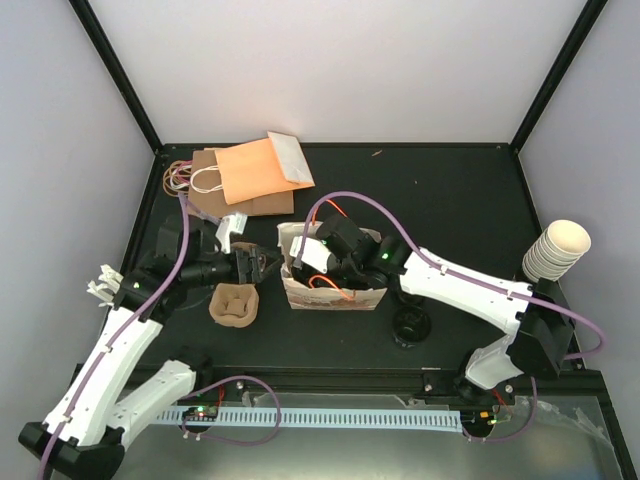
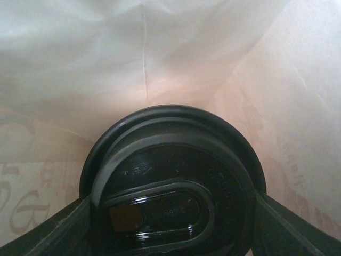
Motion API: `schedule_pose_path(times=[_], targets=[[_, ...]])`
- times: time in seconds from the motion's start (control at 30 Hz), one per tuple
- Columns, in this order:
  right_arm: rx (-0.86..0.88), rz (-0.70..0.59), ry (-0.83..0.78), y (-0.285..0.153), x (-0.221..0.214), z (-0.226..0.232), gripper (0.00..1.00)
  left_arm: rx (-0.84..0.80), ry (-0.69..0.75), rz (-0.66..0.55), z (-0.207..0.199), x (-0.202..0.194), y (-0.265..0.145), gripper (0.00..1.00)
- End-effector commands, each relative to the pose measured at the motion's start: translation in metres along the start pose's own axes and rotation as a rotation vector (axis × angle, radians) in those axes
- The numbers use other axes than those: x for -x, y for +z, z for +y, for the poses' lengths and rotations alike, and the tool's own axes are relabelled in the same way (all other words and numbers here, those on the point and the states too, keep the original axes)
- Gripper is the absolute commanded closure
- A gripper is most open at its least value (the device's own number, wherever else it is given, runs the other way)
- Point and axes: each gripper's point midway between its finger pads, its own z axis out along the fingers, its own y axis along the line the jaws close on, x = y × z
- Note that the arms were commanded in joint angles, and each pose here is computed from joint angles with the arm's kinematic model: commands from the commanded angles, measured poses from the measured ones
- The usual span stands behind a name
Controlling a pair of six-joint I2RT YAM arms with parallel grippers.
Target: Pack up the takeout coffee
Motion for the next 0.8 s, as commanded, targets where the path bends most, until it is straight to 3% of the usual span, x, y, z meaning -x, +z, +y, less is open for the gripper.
schedule_pose_path(times=[0.0, 0.43, 0.77], targets=[[-0.032, -0.045, -0.023, -0.01, 0.004, -0.005, 0.51, 0.0, 0.052, -0.02, -0.015, 0.018, -0.005, 0.19], [-0.034, -0.017, -0.038, -0.003, -0.006, -0.003, 0.54, 0.068, 0.054, 0.086, -0.014, 0.027, 0.002, 0.29], [-0.04, -0.025, -0.038, -0.002, -0.007, -0.003, 0.54, 0.085, 0.046, 0.177, -0.015, 0.01, 0.02, 0.33]])
